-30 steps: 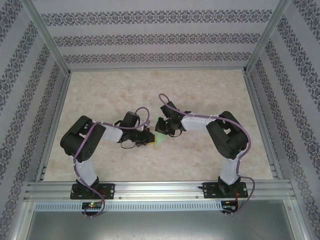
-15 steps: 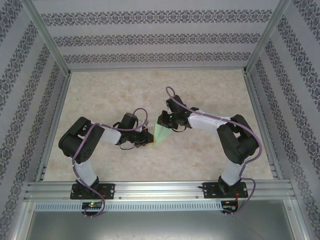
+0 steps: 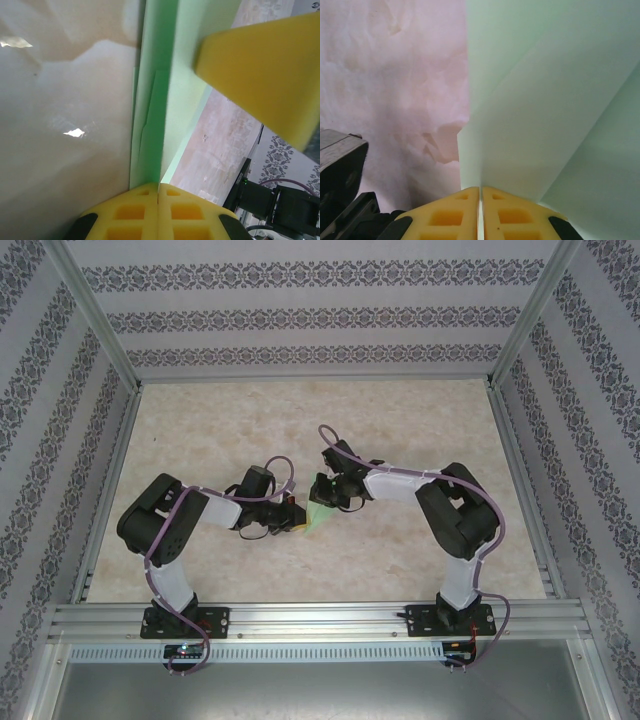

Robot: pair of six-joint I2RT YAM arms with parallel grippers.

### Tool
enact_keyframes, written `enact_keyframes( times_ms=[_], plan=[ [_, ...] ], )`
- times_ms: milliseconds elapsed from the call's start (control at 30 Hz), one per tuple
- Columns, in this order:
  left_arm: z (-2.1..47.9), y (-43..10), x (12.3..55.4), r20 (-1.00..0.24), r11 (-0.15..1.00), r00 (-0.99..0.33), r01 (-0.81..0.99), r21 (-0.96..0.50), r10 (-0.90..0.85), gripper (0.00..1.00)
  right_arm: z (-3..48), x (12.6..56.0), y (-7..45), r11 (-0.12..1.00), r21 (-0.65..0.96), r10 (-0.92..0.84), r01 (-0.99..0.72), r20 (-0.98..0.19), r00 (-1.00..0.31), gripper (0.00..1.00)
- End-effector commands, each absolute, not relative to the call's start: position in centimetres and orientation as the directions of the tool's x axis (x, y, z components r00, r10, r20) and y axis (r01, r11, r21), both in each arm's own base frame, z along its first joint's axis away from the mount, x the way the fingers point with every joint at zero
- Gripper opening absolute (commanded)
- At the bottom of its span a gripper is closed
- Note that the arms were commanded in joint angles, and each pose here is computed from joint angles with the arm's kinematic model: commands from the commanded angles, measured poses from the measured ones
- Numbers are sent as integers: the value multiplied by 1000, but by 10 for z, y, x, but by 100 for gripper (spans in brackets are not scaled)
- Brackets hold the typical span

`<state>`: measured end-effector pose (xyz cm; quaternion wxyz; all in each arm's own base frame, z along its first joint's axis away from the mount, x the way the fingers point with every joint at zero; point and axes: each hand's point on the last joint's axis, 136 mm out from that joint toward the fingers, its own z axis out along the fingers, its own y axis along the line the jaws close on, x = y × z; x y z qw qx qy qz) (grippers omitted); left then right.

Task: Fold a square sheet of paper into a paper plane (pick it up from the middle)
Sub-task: Fourth fold the wing at the center of the table.

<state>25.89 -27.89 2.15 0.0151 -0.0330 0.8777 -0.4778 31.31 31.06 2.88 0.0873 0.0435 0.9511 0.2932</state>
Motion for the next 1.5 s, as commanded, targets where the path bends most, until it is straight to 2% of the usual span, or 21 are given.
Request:
enact_keyframes(
  times_ms=[0, 600, 800, 1067, 1200, 1300, 1467],
  plan=[
    [13, -272, 261, 25, 561, -996, -70, -825, -87, 0, 33, 322, 316, 825, 565, 128, 17, -156, -979, 10],
    [9, -270, 259, 32, 574, -996, -74, -815, -83, 0, -5, 313, 296, 872, 480, 160, 95, -97, -982, 9],
    [16, -269, 260, 9, 583, -996, -57, -811, -86, 15, -11, 310, 294, 878, 469, 152, 96, -83, -985, 8],
    [23, -261, 255, -21, 616, -997, -26, -787, -69, 17, -11, 308, 296, 876, 474, 140, 87, -77, -987, 8],
    [20, -265, 253, -10, 605, -999, -21, -796, -48, 13, -10, 309, 297, 875, 477, 139, 85, -80, -987, 8],
    [16, -262, 253, -7, 624, -999, -26, -781, -50, 3, -12, 309, 298, 876, 474, 138, 85, -77, -987, 8],
    [12, -263, 250, 17, 620, -999, -38, -783, -40, 0, -14, 307, 296, 880, 466, 140, 90, -72, -988, 8]
  ],
)
